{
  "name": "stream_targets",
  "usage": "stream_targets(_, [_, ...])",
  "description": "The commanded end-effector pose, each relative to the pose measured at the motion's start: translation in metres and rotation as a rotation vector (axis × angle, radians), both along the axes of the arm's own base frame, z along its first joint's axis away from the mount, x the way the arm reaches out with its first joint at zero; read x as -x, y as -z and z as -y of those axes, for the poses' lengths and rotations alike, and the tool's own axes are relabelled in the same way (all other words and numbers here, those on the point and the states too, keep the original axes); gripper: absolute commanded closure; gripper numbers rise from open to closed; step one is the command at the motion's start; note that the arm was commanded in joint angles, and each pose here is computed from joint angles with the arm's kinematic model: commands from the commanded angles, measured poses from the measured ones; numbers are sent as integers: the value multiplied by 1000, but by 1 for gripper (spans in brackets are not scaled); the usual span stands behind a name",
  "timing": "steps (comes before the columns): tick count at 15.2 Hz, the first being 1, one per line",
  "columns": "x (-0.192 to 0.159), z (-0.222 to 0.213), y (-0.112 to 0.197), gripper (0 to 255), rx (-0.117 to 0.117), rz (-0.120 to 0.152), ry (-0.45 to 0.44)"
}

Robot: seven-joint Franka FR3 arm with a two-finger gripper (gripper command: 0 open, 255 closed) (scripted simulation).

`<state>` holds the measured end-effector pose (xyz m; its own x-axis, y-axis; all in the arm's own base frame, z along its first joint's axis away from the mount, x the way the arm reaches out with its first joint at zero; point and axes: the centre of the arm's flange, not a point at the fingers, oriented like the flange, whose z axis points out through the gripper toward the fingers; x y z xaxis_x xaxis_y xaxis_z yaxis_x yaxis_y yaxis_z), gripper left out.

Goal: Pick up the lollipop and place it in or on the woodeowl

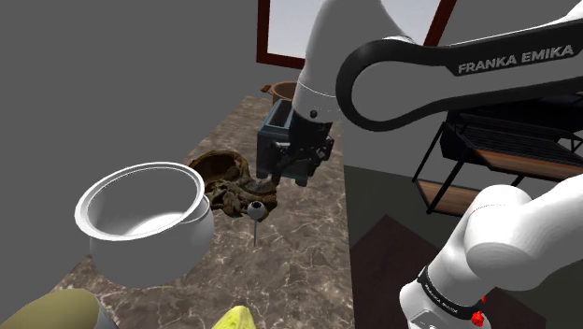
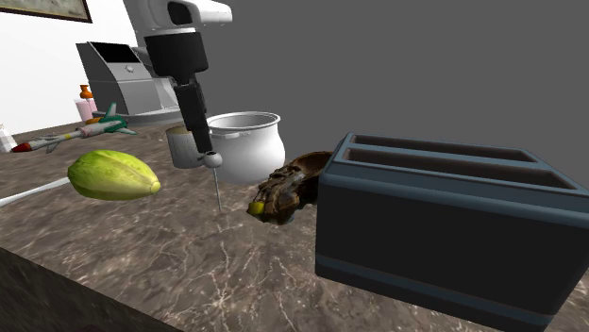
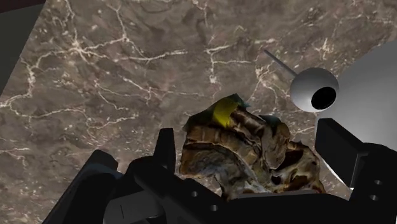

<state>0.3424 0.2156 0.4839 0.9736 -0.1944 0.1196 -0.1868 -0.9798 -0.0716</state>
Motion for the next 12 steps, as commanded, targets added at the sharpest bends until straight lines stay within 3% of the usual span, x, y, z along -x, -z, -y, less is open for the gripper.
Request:
stream_targets(1, [-3,-23,9,0,-14,7,11])
stream_targets(5, [-10,-67,30,0,-38,19,29])
stream_targets(12, [-15,-74,63,0,-40,21,31])
